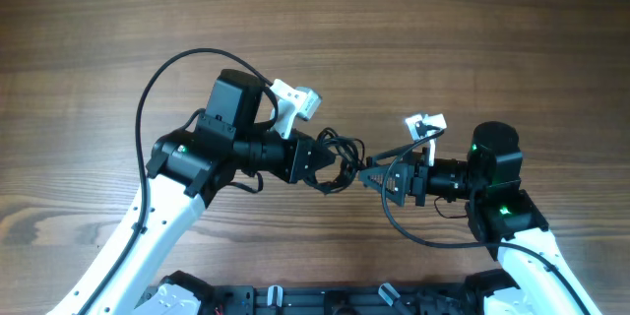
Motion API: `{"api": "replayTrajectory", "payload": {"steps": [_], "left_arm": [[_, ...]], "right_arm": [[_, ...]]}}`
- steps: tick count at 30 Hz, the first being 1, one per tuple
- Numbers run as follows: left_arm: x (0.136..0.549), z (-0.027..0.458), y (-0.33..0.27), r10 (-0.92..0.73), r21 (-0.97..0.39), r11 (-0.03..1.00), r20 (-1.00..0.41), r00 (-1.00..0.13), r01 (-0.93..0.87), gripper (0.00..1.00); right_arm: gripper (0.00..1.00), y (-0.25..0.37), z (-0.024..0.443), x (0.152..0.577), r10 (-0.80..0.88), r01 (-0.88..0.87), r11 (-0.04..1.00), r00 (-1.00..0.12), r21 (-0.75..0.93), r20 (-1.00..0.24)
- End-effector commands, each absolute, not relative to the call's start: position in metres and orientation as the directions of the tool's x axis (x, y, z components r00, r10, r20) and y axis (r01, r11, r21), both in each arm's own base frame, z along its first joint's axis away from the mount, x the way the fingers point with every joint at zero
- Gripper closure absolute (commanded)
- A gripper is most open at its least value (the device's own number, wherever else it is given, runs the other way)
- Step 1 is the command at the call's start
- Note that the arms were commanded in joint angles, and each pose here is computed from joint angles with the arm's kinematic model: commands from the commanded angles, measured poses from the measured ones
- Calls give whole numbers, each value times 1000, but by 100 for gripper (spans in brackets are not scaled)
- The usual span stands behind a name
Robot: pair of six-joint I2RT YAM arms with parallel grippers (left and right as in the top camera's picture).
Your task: Untangle cables
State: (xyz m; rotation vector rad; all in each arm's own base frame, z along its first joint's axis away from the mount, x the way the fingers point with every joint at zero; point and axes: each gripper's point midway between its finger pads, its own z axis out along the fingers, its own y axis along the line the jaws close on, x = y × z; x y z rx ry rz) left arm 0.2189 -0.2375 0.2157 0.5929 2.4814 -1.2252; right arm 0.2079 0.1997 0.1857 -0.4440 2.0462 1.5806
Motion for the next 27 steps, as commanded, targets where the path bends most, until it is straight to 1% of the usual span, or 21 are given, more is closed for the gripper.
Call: {"api": "replayTrajectory", "payload": {"steps": [1, 3, 5, 8, 10, 13, 15, 18, 20, 21, 22, 23, 25, 27], "left_arm": [[216, 226, -243, 243, -687, 500, -473, -847, 527, 96], [215, 229, -245, 245, -694, 485, -477, -844, 532, 96], [211, 237, -250, 250, -715, 434, -489, -836, 548, 96], [209, 244, -254, 253, -727, 387, -508, -824, 567, 96], [210, 246, -255, 251, -726, 382, -514, -820, 572, 96], [207, 248, -256, 256, -735, 363, -512, -820, 572, 96], [206, 248, -257, 260, -735, 360, -512, -818, 575, 96], [202, 248, -260, 270, -735, 353, -513, -815, 579, 96], [201, 248, -261, 277, -734, 350, -513, -812, 583, 96], [202, 246, -260, 274, -728, 362, -514, -813, 582, 96], [204, 245, -260, 271, -721, 375, -516, -813, 583, 96], [208, 242, -258, 265, -708, 400, -519, -813, 582, 96], [212, 239, -256, 258, -695, 426, -520, -814, 579, 96], [214, 240, -257, 253, -693, 426, -526, -812, 581, 96]], "right_arm": [[24, 201, 189, 206, 34, -584, 246, -792, 774, -609], [24, 200, 189, 208, 34, -601, 256, -777, 757, -628], [24, 199, 187, 212, 46, -597, 279, -774, 752, -632], [27, 199, 188, 212, 46, -600, 278, -771, 750, -635], [28, 199, 188, 212, 48, -598, 277, -773, 752, -632], [34, 200, 189, 212, 50, -602, 274, -770, 750, -636], [36, 200, 191, 213, 52, -608, 273, -764, 745, -643], [42, 200, 192, 214, 53, -613, 271, -760, 742, -648], [50, 200, 192, 214, 57, -604, 271, -767, 749, -639], [59, 200, 192, 214, 65, -583, 269, -783, 767, -618], [63, 200, 192, 214, 68, -574, 269, -790, 774, -609], [72, 200, 192, 214, 68, -574, 269, -790, 774, -609], [85, 200, 192, 214, 72, -562, 268, -799, 783, -598], [96, 199, 192, 215, 83, -539, 271, -812, 798, -577]]}}
